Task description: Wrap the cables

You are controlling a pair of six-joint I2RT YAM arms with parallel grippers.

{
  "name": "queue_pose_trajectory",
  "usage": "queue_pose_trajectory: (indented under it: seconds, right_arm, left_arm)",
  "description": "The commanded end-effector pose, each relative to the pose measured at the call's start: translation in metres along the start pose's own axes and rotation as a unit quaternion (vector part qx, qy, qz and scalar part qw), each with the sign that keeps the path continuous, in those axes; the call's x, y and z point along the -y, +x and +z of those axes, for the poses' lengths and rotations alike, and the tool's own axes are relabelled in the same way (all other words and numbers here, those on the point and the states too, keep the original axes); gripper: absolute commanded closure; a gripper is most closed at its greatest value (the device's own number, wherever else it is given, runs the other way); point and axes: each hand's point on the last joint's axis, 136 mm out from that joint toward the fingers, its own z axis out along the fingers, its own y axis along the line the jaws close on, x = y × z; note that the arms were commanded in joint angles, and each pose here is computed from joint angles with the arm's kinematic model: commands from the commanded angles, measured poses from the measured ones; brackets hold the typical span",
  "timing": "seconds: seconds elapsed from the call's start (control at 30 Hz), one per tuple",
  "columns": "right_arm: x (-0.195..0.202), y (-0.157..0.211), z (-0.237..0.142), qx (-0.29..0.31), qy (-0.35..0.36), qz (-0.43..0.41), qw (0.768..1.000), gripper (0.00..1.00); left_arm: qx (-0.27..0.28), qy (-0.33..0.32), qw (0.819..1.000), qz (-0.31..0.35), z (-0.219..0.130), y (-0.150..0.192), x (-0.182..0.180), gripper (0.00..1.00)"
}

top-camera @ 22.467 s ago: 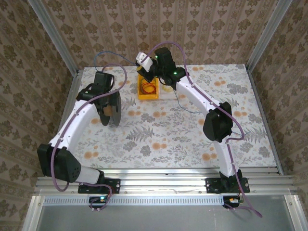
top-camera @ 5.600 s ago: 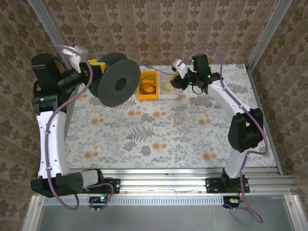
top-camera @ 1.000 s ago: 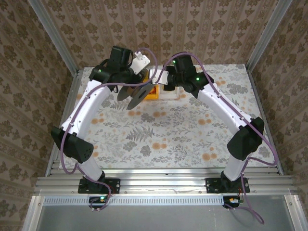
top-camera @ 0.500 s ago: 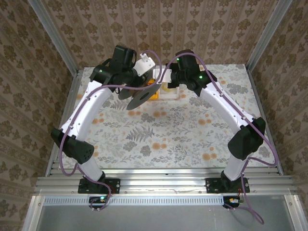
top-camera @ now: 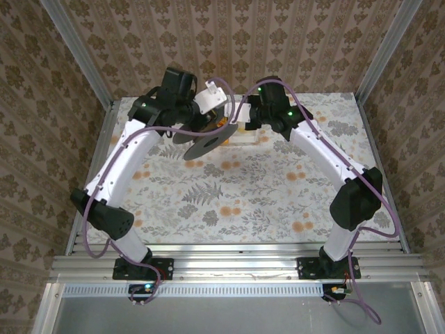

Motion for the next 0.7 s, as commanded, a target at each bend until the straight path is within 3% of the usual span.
queue_pose_trajectory:
  seconds: [0.0,0.3,0.67]
  right_arm:
    - [0.014,0.015,-0.012,-0.006,0.029,0.017,0.999,0.96]
    - [-0.007,0.017,-0.015,0.013,0.003,0.054,0.998,0.73]
    - [-0.002,0.031,-0.039,0.05,0.032,0.156,0.986,0.65]
  left_arm:
    - [0.025,-0.015,0.999,0.019,-0.043,-0.004,-0.003,1.0]
    - [0.053,-0.025,0.998,0.005,-0.056,-0.007,-0.012,1.0]
    - [0.057,-0.02,0.998,-0.003,-0.055,-0.005,-0.013,1.0]
